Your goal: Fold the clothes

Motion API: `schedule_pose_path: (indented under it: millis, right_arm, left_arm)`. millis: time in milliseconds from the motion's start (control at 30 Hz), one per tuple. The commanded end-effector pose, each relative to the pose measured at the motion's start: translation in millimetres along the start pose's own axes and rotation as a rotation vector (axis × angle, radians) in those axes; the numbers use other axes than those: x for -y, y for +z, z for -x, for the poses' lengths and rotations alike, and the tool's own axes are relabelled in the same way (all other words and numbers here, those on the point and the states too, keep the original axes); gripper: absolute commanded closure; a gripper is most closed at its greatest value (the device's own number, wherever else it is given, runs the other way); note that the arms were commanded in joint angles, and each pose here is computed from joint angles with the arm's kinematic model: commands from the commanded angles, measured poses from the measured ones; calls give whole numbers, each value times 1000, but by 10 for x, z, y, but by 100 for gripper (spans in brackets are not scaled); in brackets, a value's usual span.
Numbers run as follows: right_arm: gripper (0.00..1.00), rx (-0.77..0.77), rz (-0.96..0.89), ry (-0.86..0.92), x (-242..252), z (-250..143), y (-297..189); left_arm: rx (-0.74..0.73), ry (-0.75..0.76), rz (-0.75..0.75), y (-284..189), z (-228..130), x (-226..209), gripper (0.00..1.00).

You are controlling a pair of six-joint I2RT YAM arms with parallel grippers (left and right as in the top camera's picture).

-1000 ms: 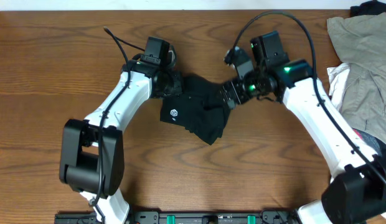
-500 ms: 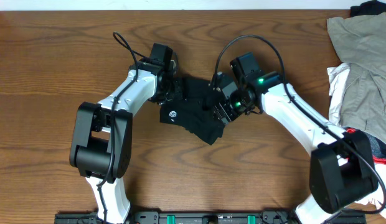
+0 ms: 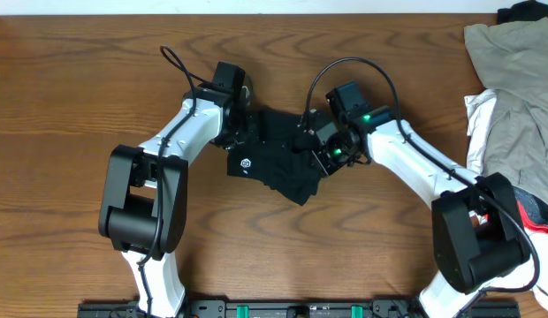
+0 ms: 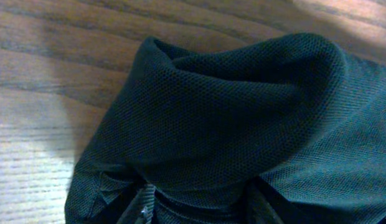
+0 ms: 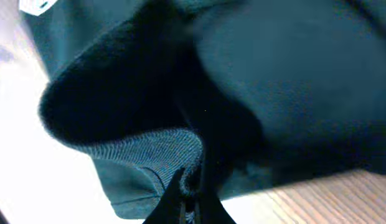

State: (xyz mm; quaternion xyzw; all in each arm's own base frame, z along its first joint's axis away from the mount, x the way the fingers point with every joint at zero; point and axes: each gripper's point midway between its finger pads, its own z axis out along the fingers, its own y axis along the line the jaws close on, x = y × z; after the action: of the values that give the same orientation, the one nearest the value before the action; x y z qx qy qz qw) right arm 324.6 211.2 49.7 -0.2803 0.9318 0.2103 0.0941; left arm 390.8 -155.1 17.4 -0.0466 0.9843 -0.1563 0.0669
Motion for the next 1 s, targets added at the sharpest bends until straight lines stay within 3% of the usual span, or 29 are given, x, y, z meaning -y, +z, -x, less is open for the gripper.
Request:
schedule_pose_path:
  millis: [0, 167, 200, 233, 267, 367, 700, 900, 967]
  right_arm:
    - [99, 13, -122, 193, 475, -52, -103]
    - [93, 12, -148, 295, 778, -157, -209]
    - [83, 4, -148, 305, 793, -185, -217]
    - [65, -6, -146, 311, 793, -214, -220]
    - [56, -13, -146, 314, 786, -231, -221]
    - [44, -29, -141, 310, 746, -257, -207]
    - [49, -8, -56, 255, 545, -172, -264]
    - [50, 135, 103, 74, 8, 215, -774]
    - [46, 183, 109, 2, -130, 324, -853]
  left_arm:
    - [-82, -12, 49, 173, -195, -152, 52]
    - [-92, -15, 53, 171, -219, -162, 53]
    - [-92, -15, 53, 171, -219, -162, 52]
    - [-92, -15, 53, 171, -218, -161, 53]
    - [-92, -15, 53, 171, -218, -161, 53]
    - [-97, -17, 55, 169, -231, -165, 53]
    - [-101, -28, 48, -71, -276, -148, 53]
    - [-36, -11, 24, -306, -188, -51, 53]
    - [-34, -11, 23, -315, -186, -48, 53]
